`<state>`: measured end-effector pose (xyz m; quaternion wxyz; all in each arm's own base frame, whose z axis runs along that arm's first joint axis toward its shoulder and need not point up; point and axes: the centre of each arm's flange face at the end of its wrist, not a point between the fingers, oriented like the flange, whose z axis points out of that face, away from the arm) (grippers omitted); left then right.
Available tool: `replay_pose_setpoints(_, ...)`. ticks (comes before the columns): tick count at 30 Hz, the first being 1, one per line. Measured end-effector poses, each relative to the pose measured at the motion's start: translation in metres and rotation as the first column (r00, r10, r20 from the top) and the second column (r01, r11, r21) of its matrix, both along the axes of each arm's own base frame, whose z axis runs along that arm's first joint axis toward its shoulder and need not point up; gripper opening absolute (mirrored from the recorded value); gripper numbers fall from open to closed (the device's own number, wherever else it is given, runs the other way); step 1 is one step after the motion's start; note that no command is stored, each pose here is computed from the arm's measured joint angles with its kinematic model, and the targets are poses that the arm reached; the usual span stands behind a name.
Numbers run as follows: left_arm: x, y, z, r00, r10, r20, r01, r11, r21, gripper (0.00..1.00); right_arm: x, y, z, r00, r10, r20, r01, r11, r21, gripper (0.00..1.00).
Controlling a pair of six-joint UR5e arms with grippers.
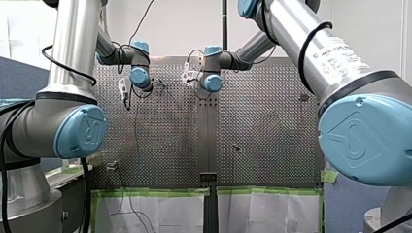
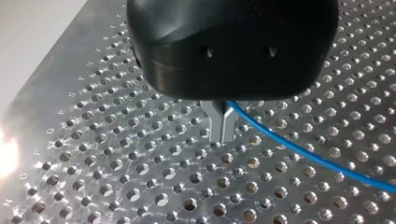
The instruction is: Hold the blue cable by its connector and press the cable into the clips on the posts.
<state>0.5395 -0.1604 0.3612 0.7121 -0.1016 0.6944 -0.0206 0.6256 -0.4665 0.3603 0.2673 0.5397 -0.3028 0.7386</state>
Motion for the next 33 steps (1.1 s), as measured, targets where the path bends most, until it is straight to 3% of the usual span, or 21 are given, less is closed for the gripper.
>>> replay_pose_setpoints(1,0.000,0.000,0.000,1.0000,0.001,-0.003,-0.001,1.0000,0.000,0.35,0.000,0.000,0.000,1.0000,0.001,0.000,-0.001,1.0000,0.000,0.00)
replay_pose_setpoints(2,0.000,0.000,-0.001,1.0000,0.001,-0.005,-0.001,1.0000,0.000,0.53,0.000,0.000,0.000,1.0000,0.001,0.000,-0.001,1.0000,0.000,0.00)
replay_pose_setpoints(3,-0.001,0.000,-0.001,1.0000,0.001,-0.008,-0.001,1.0000,0.001,0.53,0.000,0.000,0.000,1.0000,0.001,-0.001,-0.001,1.0000,0.000,0.00)
replay_pose_setpoints(4,-0.001,0.000,-0.001,0.9999,0.001,-0.013,-0.001,1.0000,0.002,0.75,0.000,0.000,0.000,1.0000,0.002,-0.001,-0.002,1.0000,0.000,0.00)
replay_pose_setpoints(5,-0.002,0.000,-0.002,0.9998,0.002,-0.018,-0.002,1.0000,0.003,0.88,0.000,0.000,0.000,1.0000,0.002,-0.002,-0.002,1.0000,0.001,0.00)
replay_pose_setpoints(6,-0.002,0.000,-0.002,0.9997,0.003,-0.023,-0.003,1.0000,0.005,0.88,0.000,0.000,0.000,1.0000,0.002,-0.002,-0.002,1.0000,0.001,0.00)
replay_pose_setpoints(7,-0.003,0.000,-0.003,0.9996,0.004,-0.030,-0.004,1.0000,0.008,1.00,0.000,0.000,0.000,1.0000,0.002,-0.004,-0.002,1.0000,0.002,0.00)
replay_pose_setpoints(18,-0.011,-0.005,-0.005,0.9972,-0.004,-0.075,0.006,0.9995,0.030,1.00,-0.001,0.001,-0.002,0.9998,0.000,-0.020,0.000,0.9999,0.011,0.00)
replay_pose_setpoints(29,-0.026,-0.008,0.020,0.9983,-0.019,-0.055,0.020,0.9995,0.025,1.00,-0.001,0.001,-0.003,0.9997,0.000,-0.024,0.001,0.9999,0.010,0.00)
replay_pose_setpoints(33,-0.031,-0.012,0.020,0.9975,-0.017,-0.069,0.017,0.9998,0.011,1.00,-0.001,0.001,-0.003,0.9997,0.000,-0.024,0.001,0.9999,0.010,0.00)
